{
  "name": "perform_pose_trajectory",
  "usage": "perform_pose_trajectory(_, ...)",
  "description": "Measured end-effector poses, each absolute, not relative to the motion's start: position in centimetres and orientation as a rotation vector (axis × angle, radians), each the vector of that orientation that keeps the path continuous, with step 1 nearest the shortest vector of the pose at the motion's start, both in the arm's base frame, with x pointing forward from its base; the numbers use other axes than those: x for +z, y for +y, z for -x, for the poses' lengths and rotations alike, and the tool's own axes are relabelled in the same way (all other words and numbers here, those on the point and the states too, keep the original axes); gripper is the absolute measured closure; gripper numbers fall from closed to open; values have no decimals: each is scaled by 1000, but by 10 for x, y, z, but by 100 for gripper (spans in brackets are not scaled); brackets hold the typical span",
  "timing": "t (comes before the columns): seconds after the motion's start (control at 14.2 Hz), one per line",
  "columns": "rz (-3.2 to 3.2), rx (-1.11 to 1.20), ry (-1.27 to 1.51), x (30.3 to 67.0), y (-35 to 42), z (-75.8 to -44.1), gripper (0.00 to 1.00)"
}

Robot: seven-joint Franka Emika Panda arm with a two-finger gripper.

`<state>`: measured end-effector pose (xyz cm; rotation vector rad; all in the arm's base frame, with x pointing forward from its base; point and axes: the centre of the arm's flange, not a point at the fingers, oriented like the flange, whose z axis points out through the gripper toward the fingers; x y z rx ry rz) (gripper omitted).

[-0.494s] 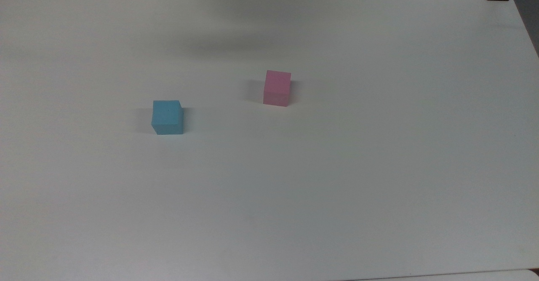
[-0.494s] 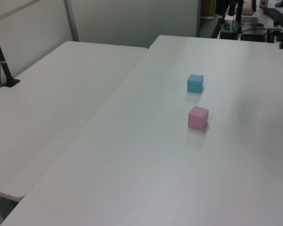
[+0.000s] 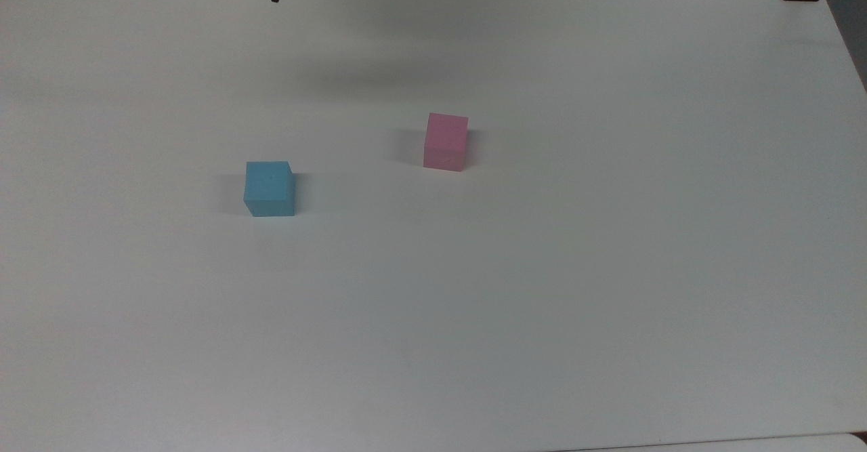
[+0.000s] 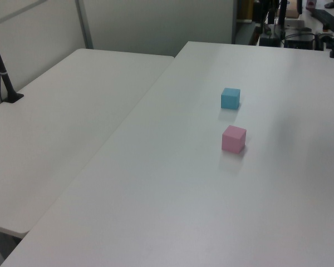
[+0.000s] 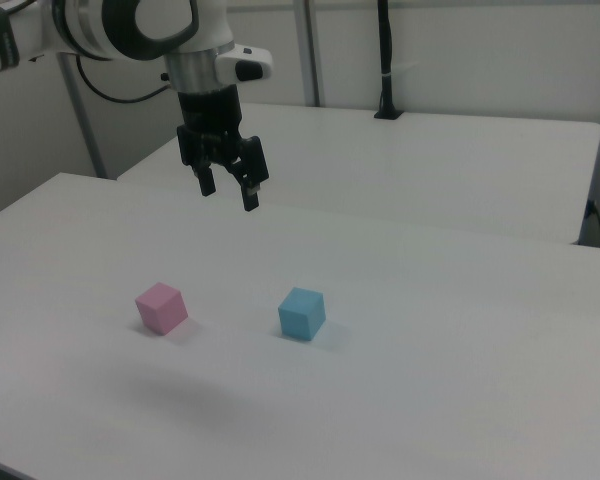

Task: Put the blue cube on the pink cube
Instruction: 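Move the open gripper over the light-blue cube and descend, then close the gripper around the light-blue cube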

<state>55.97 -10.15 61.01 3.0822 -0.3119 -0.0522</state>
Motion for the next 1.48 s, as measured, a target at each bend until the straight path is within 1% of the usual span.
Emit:
perform_pose_trajectory(0.85, -3098, -74, -295, 600, -95, -563, 0)
perform_pose_trajectory(0.99, -3099, -69, -239, 581, -83, -576, 0)
perform_pose_trajectory(1.2, -3087, -34, -152, 524, -73, -613, 0)
perform_pose_trajectory(1.48, -3050, -6, -79, 442, -91, -653, 0)
